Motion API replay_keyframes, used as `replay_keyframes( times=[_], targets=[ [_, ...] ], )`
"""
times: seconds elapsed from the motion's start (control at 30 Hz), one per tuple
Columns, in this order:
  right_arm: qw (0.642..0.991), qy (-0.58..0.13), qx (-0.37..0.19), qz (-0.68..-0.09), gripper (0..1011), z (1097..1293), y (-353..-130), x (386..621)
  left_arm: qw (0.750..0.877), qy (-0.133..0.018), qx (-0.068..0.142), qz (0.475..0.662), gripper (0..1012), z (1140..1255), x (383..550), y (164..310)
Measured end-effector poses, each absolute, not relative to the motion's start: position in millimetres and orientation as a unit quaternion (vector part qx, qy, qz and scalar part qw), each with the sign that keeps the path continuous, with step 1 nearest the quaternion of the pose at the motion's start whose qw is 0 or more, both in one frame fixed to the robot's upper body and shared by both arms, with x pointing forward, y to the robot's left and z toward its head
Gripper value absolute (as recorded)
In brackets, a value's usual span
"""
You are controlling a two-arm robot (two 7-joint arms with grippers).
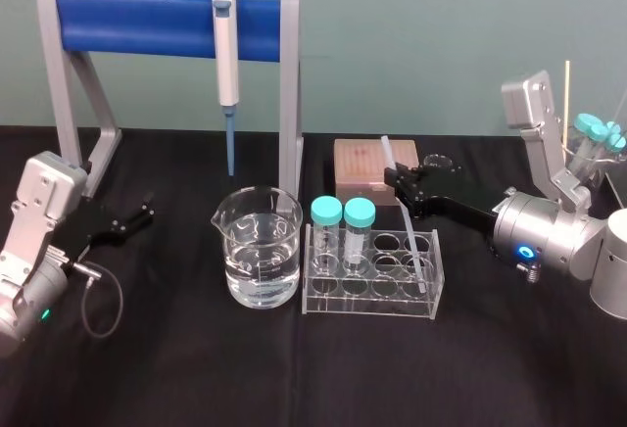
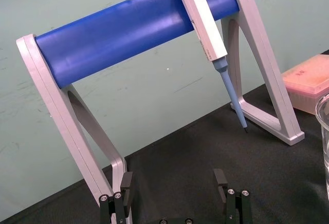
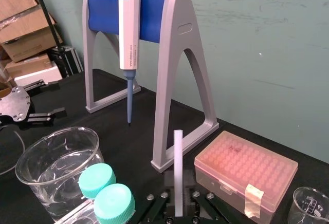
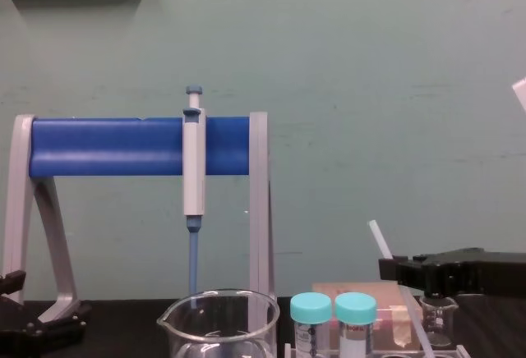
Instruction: Pick up the stirring rod with one hand, then place it down.
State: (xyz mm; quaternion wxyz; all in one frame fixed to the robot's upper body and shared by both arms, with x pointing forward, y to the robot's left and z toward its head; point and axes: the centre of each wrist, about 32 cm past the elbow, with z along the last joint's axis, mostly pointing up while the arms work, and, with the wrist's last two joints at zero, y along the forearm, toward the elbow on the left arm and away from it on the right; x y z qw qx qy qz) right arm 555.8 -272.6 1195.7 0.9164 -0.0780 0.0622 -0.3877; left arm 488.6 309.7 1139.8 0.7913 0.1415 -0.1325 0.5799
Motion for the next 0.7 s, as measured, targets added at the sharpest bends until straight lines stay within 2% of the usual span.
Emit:
replay_keyframes(
  times=[0.03, 0.1, 0.53, 0.7],
  targets=[
    [0.916, 0.062, -0.078, -0.388, 100, 1195.7, -272.6, 555.8, 0.791, -0.132, 0.141, 0.580, 1000, 1139.8, 488.6, 309.7],
    [0.916, 0.062, -0.078, -0.388, 66, 1195.7, -272.6, 555.8, 0.791, -0.132, 0.141, 0.580, 1001, 1139.8, 488.6, 309.7],
    [0.916, 0.062, -0.078, -0.388, 66, 1195.6, -272.6, 555.8, 0.791, -0.132, 0.141, 0.580, 1000, 1139.8, 488.6, 309.7],
    [0.917, 0.045, -0.052, -0.394, 66, 1191.0, -274.0, 551.7, 0.791, -0.132, 0.141, 0.580, 1001, 1139.8, 488.6, 309.7]
  ],
)
